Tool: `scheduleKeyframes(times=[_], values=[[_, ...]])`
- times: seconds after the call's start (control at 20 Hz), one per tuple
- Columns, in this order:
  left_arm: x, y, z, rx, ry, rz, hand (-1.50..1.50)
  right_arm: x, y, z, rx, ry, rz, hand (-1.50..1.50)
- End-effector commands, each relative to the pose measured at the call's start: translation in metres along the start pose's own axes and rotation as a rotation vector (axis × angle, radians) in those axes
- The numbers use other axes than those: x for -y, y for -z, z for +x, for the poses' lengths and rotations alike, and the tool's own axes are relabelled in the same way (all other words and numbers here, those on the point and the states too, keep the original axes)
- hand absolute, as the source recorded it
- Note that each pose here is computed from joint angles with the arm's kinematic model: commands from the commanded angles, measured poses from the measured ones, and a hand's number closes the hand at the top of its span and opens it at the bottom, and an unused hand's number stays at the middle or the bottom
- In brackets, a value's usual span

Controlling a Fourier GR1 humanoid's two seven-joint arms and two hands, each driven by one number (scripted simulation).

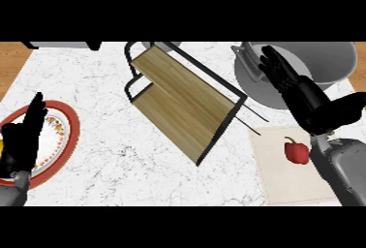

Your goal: Pick the bell pepper from the placemat and place it in the tiered shelf

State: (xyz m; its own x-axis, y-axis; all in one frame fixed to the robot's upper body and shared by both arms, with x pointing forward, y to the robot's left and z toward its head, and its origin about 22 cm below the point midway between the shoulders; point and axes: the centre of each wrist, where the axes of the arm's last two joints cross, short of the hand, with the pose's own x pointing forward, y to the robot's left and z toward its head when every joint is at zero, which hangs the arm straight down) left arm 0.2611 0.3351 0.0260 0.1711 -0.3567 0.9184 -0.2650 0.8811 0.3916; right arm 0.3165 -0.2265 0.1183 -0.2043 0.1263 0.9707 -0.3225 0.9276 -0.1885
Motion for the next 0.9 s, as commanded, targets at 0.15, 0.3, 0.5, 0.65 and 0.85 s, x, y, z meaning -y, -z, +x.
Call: scheduleKeyframes(times=[0.15, 0.3, 0.5, 0.65, 0.85], values=[[0.028, -0.003, 0.039, 0.134, -0.16, -0.025, 0.0, 0.015, -0.019, -0.035, -0.006, -0.103, 0.066, 1.5], [0.04, -0.015, 0.032, 0.119, -0.241, -0.085, 0.0, 0.088, -0.033, -0.029, -0.09, -0.436, -0.326, 1.5], [0.046, -0.017, 0.047, 0.147, -0.288, -0.108, 0.0, 0.1, -0.059, -0.069, 0.033, -0.011, -0.236, -1.5], [0.047, -0.025, 0.046, 0.147, -0.279, -0.1, 0.0, 0.128, -0.087, -0.046, 0.086, -0.044, -0.063, -1.5], [0.034, -0.021, 0.045, 0.131, -0.263, -0.102, 0.0, 0.127, -0.076, -0.01, -0.024, -0.265, 0.123, -1.5]])
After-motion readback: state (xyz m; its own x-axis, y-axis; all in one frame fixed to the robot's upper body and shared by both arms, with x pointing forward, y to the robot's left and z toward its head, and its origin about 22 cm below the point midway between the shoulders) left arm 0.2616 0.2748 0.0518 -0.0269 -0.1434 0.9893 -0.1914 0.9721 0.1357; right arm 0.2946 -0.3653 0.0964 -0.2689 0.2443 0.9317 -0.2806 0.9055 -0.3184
